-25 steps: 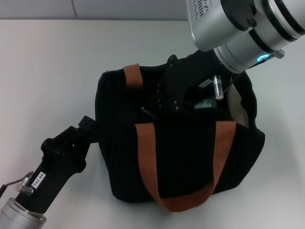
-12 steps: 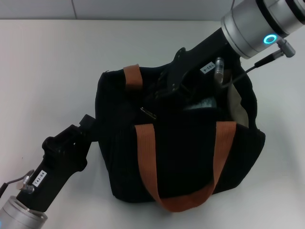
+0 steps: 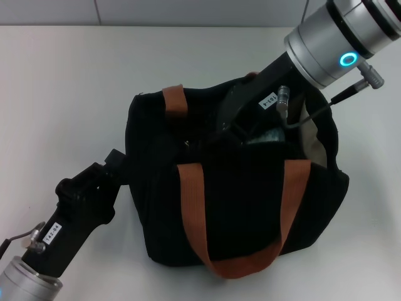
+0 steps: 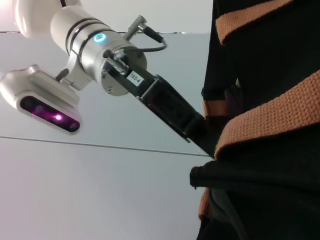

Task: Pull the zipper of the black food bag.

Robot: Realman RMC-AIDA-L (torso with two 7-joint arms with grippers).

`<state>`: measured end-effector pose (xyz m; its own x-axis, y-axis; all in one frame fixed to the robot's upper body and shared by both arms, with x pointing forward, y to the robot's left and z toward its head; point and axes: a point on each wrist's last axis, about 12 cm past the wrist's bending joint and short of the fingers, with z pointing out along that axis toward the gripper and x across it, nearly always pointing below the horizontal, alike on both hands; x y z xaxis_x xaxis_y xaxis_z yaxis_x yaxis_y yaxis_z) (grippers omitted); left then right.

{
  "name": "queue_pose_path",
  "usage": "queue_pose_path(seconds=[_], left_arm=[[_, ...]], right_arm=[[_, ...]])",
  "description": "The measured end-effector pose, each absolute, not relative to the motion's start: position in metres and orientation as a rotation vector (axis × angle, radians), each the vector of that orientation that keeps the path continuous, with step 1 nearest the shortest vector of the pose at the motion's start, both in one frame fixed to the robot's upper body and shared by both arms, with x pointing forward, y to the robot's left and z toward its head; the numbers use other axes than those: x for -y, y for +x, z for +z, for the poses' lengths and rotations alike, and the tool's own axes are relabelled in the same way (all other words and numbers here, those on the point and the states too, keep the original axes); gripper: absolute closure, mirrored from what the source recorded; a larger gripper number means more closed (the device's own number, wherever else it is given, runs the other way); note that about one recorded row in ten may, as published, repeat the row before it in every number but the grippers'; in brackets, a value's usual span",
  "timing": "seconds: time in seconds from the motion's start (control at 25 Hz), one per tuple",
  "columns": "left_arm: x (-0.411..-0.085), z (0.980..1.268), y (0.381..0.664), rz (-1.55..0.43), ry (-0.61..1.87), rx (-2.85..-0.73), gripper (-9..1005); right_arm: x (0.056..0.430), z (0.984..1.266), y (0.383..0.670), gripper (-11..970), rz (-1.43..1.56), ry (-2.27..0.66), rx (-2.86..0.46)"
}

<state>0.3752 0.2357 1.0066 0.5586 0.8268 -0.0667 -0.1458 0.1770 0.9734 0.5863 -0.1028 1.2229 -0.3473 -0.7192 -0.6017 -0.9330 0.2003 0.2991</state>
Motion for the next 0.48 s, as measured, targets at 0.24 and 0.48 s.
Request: queue_pose_path(seconds=[0.24, 0.48], left_arm=[[-0.235, 1.007, 0.375, 0.772, 1.200, -0.703, 973], [-0.234, 1.007, 0.375, 0.768, 1.200, -0.700, 973]], right_arm=[[0.103, 1.217, 0.589, 664, 0.907, -1.531, -2.172], [0.099, 1.211, 0.590, 666, 0.896, -1.543, -2.189]])
